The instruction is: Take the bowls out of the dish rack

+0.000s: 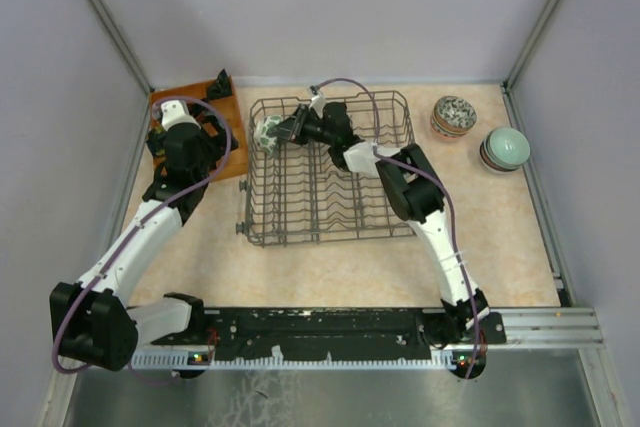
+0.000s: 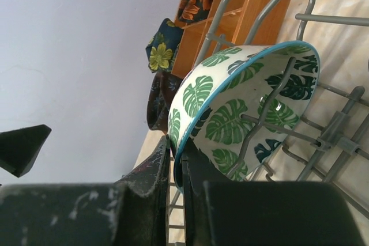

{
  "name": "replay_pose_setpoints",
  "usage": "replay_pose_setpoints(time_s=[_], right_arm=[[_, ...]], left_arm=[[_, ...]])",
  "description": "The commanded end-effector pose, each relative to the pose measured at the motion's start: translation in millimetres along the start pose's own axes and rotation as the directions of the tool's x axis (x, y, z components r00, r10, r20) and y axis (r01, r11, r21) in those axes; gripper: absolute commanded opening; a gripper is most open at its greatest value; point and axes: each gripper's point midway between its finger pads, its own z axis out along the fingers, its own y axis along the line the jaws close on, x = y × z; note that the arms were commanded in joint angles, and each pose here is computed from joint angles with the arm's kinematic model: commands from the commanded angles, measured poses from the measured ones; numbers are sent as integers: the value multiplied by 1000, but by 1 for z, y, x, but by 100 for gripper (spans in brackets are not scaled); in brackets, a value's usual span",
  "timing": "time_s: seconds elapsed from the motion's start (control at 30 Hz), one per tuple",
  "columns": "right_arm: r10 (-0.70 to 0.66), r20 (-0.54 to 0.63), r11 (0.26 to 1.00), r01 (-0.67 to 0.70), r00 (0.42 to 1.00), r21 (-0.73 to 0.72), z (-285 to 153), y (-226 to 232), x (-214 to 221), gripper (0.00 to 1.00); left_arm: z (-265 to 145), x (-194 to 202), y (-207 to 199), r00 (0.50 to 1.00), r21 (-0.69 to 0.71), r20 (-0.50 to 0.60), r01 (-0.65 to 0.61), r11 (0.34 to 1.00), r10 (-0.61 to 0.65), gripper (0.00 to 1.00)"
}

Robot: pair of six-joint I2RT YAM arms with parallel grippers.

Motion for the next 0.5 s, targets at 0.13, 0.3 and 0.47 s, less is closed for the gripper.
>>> replay_pose_setpoints(time_s=[0.13,0.3,0.47], right_arm=[[-81,78,977,94,994,-190,1,63,-27,0],[-93,110,961,118,990,-250,-6,86,-36,0],[-99,122,945,131,988,-301,-12,102,-41,0]], left_arm=[[0,-4,0,1000,1,19,-6,1000,6,99],[-1,-4,0,1000,-2,20,-6,1000,6,99],[-1,-4,1,1000,-3,19,-5,1000,5,99]])
